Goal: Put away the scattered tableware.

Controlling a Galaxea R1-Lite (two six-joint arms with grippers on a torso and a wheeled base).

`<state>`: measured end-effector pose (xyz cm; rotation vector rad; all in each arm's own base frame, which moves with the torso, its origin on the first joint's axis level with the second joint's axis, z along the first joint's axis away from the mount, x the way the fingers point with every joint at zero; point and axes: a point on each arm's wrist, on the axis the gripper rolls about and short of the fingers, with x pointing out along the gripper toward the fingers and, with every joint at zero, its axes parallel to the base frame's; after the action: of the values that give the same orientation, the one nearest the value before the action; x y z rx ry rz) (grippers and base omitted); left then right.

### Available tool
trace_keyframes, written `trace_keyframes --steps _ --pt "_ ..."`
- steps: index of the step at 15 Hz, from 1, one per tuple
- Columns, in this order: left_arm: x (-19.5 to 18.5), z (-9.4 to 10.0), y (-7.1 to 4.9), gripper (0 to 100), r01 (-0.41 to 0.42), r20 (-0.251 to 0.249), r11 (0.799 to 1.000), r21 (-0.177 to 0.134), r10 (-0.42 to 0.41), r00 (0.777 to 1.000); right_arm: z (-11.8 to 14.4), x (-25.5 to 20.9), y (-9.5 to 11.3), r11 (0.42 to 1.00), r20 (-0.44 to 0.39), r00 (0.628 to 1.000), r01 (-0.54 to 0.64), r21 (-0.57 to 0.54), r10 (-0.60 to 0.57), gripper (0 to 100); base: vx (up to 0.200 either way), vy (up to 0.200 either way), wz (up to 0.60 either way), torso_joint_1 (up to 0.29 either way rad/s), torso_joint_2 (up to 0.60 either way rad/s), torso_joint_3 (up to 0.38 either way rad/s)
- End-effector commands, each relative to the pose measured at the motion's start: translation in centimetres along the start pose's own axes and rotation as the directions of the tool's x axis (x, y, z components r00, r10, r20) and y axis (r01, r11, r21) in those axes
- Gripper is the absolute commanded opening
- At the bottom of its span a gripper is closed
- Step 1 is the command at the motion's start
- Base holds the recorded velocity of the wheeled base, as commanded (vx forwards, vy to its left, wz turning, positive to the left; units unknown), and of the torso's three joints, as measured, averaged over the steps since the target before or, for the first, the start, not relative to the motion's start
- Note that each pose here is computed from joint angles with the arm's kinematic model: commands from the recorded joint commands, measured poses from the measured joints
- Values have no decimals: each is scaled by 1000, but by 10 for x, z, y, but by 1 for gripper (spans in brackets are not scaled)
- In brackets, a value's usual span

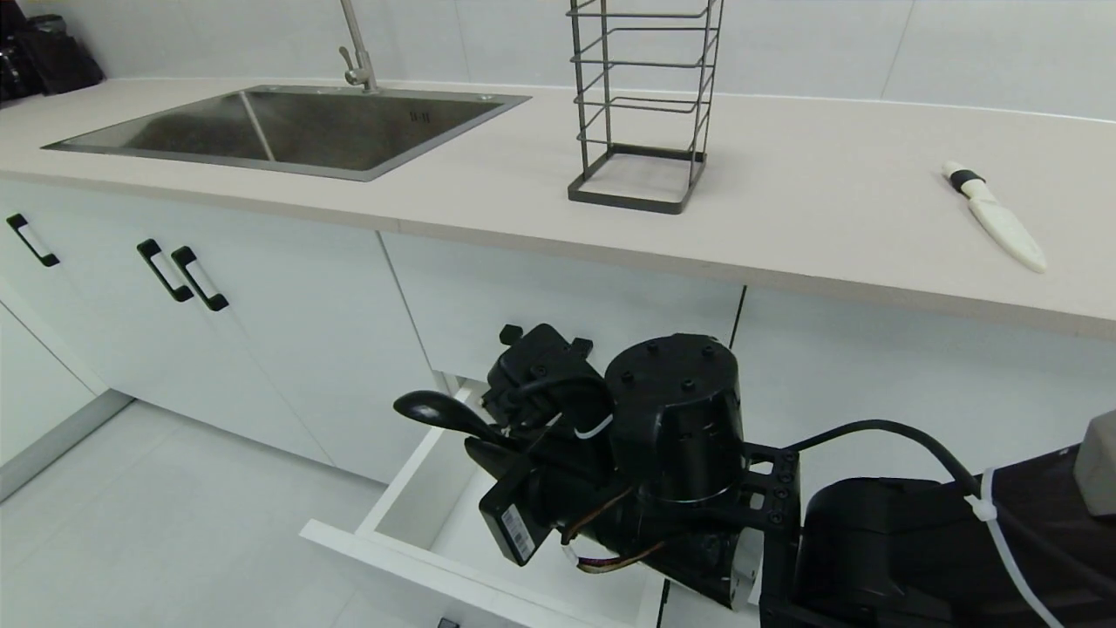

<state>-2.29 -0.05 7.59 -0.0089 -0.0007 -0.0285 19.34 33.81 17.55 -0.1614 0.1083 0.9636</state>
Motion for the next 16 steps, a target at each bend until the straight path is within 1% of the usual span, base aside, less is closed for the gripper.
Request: trace_keyframes --steps 1,2,3,4,5,7,8,9,11,13,14,15,16 --pt "0 0 0 100 1 1 1000 0 -1 1000 4 1 2 1000 4 1000 -7 0 7 0 0 0 0 -139 281 129" --pt "0 0 0 100 1 1 1000 0 -1 1000 5 0 9 1000 -38 999 -30 -8 30 0 0 0 0 -80 271 110" --pt "0 0 0 100 1 1 1000 0 -1 1000 7 -3 11 999 -64 997 -37 -14 36 0 0 0 0 -41 271 41" --pt "0 0 0 100 1 1 1000 0 -1 1000 10 -4 10 999 -57 998 -36 -15 35 0 0 0 0 -17 212 36" --pt "0 0 0 100 1 1 1000 0 -1 1000 18 -6 8 1000 -32 999 -24 -9 23 0 0 0 0 -7 124 41" --pt "0 0 0 100 1 1 1000 0 -1 1000 17 -4 8 1000 -28 1000 -5 -15 4 0 0 0 0 -4 30 23" --pt "0 0 0 100 -1 1 1000 0 1 1000 18 2 2 999 8 1000 24 -28 -24 0 0 0 0 0 0 0" --pt "0 0 0 100 1 1 1000 0 -1 1000 11 9 -5 998 25 999 46 -31 -45 0 0 0 0 0 0 0" --pt "0 0 0 100 1 1 1000 0 -1 1000 -4 19 -8 998 -4 998 56 -33 -56 0 0 0 0 0 0 0" --pt "0 0 0 100 1 1 1000 0 -1 1000 -20 30 -6 997 -41 997 67 -38 -69 0 0 0 0 0 0 0" --pt "0 0 0 100 1 1 1000 0 -1 1000 -24 35 -6 996 -52 996 70 -54 -73 0 0 0 0 0 0 0" --pt "0 0 0 100 -1 1 1000 0 1 1000 -23 43 -13 995 -41 995 91 -49 -93 0 0 0 0 0 0 0" --pt "0 0 0 100 1 1 1000 0 -1 1000 -24 49 -15 994 -49 994 98 -46 -100 0 0 0 0 0 0 0"
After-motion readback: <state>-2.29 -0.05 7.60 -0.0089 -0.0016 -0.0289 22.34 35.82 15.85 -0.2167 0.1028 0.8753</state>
